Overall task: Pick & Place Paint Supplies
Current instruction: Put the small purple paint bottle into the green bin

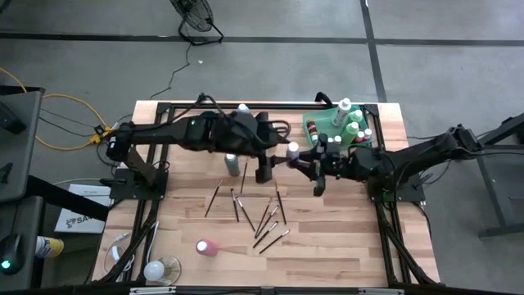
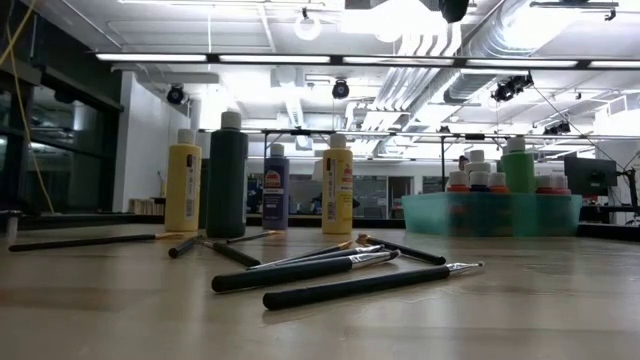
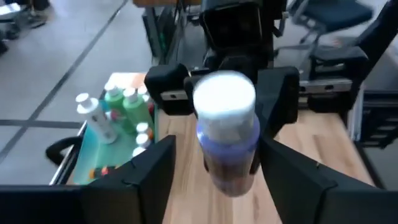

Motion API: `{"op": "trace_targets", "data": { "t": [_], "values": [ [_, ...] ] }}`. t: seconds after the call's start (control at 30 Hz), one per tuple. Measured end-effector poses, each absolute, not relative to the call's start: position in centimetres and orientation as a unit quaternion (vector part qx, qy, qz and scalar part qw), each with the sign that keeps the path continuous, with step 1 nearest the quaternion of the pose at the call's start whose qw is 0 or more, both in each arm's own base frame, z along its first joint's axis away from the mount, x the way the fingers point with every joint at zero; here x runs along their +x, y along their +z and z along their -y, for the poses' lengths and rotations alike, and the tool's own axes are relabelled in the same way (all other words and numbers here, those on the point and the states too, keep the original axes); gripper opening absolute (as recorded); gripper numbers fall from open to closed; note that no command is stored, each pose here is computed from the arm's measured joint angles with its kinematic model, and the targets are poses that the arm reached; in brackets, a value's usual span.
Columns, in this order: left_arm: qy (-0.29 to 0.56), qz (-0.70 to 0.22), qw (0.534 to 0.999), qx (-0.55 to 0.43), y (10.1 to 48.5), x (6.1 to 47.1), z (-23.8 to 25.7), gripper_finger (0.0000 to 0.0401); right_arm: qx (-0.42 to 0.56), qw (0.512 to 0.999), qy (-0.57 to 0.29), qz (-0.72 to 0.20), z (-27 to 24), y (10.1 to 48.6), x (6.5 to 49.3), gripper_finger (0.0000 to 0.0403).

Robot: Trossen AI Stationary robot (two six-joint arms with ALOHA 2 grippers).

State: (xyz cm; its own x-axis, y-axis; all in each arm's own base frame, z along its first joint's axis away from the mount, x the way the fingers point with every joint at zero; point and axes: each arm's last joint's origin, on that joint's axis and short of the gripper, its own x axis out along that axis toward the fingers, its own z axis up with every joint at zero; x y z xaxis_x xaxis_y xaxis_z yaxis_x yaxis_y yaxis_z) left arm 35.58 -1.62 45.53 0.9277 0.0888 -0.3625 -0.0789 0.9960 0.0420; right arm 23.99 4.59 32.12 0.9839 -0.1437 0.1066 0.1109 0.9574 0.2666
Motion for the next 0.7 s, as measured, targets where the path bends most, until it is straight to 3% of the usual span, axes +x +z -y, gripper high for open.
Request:
{"op": "trace_targets", "data": {
  "t": [0.17,0.37,0.7],
  "values": [
    [0.01,-0.171,0.985,-0.01,45.5,36.3,0.6,0.0249,0.126,0.987,-0.069,0.079,-4.5,32.7,23.6,0.0104],
    [-0.01,-0.122,0.992,-0.012,46.4,36.5,0.7,0.0251,0.127,0.985,-0.073,0.09,-4.2,33.0,23.4,0.0104],
    [-0.016,-0.118,0.993,-0.015,45.8,37.5,0.8,0.0251,0.124,0.98,-0.072,0.137,-4.2,34.0,23.2,0.0105]
  ]
}}
